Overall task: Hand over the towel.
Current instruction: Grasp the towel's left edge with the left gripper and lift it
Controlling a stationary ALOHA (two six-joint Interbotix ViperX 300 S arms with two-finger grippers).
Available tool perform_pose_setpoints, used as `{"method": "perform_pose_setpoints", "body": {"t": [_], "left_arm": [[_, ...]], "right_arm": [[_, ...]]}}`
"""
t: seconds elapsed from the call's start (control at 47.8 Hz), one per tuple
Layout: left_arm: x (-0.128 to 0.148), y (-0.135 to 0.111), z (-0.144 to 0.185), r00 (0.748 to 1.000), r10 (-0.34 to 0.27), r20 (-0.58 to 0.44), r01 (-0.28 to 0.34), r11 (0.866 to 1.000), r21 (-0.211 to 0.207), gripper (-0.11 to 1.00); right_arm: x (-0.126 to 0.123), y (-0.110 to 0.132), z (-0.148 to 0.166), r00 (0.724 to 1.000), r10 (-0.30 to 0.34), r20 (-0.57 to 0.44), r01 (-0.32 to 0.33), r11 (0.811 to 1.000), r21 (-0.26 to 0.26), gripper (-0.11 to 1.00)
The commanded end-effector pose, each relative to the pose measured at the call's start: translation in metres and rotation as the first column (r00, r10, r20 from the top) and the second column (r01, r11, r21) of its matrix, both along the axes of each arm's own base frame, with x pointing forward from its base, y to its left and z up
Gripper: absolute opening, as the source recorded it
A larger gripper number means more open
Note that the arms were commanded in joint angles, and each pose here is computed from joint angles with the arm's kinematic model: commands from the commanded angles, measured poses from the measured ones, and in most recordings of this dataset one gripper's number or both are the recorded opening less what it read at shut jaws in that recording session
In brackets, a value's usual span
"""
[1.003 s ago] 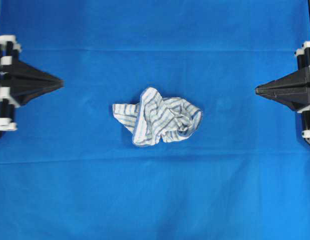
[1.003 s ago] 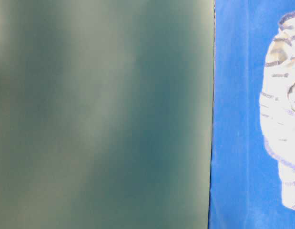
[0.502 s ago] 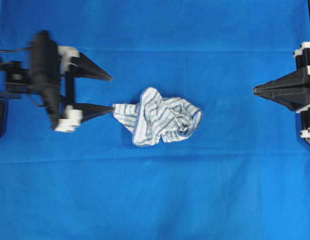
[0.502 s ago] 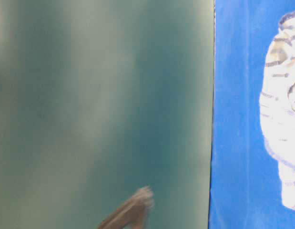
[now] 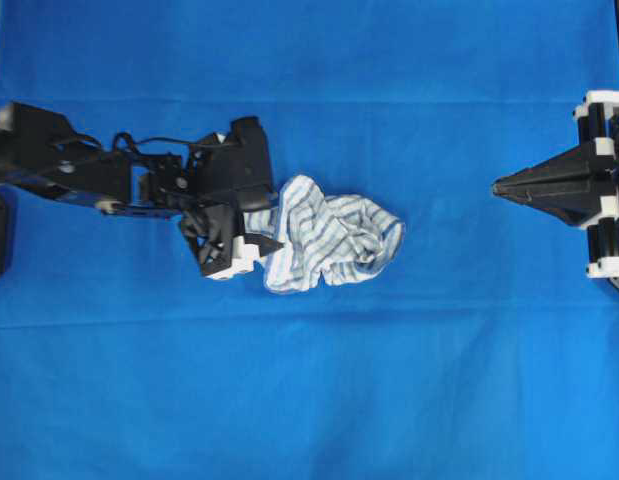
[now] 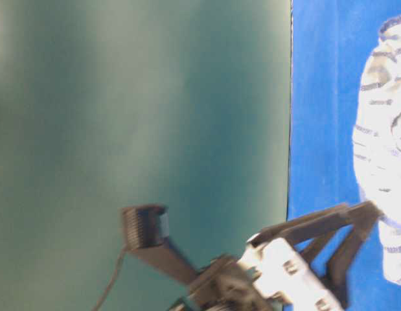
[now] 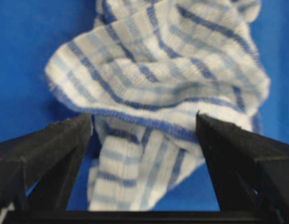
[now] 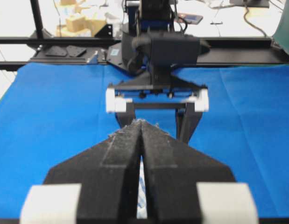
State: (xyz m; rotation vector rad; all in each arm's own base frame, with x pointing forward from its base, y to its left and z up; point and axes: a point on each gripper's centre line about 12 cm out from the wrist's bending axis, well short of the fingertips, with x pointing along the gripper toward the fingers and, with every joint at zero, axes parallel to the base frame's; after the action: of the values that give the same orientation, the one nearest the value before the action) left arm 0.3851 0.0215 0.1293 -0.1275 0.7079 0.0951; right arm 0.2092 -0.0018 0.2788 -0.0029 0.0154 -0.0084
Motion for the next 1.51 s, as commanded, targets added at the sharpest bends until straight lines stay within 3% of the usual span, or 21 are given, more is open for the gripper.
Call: {"method": "perform_pose_setpoints", "body": {"t": [0.0,0.251,0.46,0.523,0.669,0.773,0.815,0.941,1.171,1.38,1.484], "left_arm": [[0.011,0.000,0.000,0.999,-0.004,0.040,0.004,1.000,0.005,0.94],[0.018,0.000,-0.029,1.000,-0.003,-0.009,0.003,1.000,0.002,0.94],[0.019,0.000,-0.029,0.999,-0.021,-0.029,0.021,1.000,0.019,0.91],[0.020,0.000,-0.029,0.999,-0.025,-0.032,0.026,0.999,0.023,0.82],[0.020,0.000,-0.018,0.999,-0.049,-0.010,0.049,0.997,0.053,0.42],[0.018,0.000,0.007,0.997,-0.065,0.047,0.061,0.995,0.078,0.14],[0.017,0.000,0.019,0.995,-0.068,0.075,0.062,0.994,0.085,0.08],[0.011,-0.001,0.057,0.983,-0.070,0.169,0.054,0.994,0.097,0.07],[-0.005,-0.001,0.128,0.930,-0.074,0.359,0.033,0.992,0.119,0.07],[-0.024,-0.002,0.184,0.836,-0.079,0.544,0.005,0.991,0.136,0.07],[-0.031,-0.002,0.194,0.808,-0.081,0.584,-0.002,0.990,0.140,0.07]], "right_arm": [[0.003,-0.002,0.006,1.000,-0.008,0.012,0.008,1.000,0.001,0.00],[0.004,-0.003,0.005,1.000,-0.016,0.006,0.016,1.000,0.001,0.00],[0.004,-0.004,0.005,1.000,-0.017,0.005,0.017,1.000,0.001,0.00],[0.004,-0.003,0.004,1.000,-0.016,0.003,0.016,1.000,0.001,0.00],[0.005,-0.004,0.005,1.000,-0.017,0.006,0.017,1.000,0.001,0.00],[0.005,-0.003,0.006,1.000,-0.016,0.008,0.016,1.000,0.000,0.00],[0.005,-0.004,0.006,1.000,-0.017,0.009,0.017,1.000,0.000,0.00],[0.005,-0.004,0.007,1.000,-0.017,0.012,0.017,1.000,-0.003,0.00],[0.005,-0.008,0.011,0.999,-0.035,0.034,0.035,0.999,-0.006,0.00],[0.005,-0.010,0.014,0.997,-0.046,0.066,0.046,0.999,-0.007,0.00],[0.007,-0.010,0.012,0.997,-0.046,0.055,0.046,0.999,-0.007,0.00]]}}
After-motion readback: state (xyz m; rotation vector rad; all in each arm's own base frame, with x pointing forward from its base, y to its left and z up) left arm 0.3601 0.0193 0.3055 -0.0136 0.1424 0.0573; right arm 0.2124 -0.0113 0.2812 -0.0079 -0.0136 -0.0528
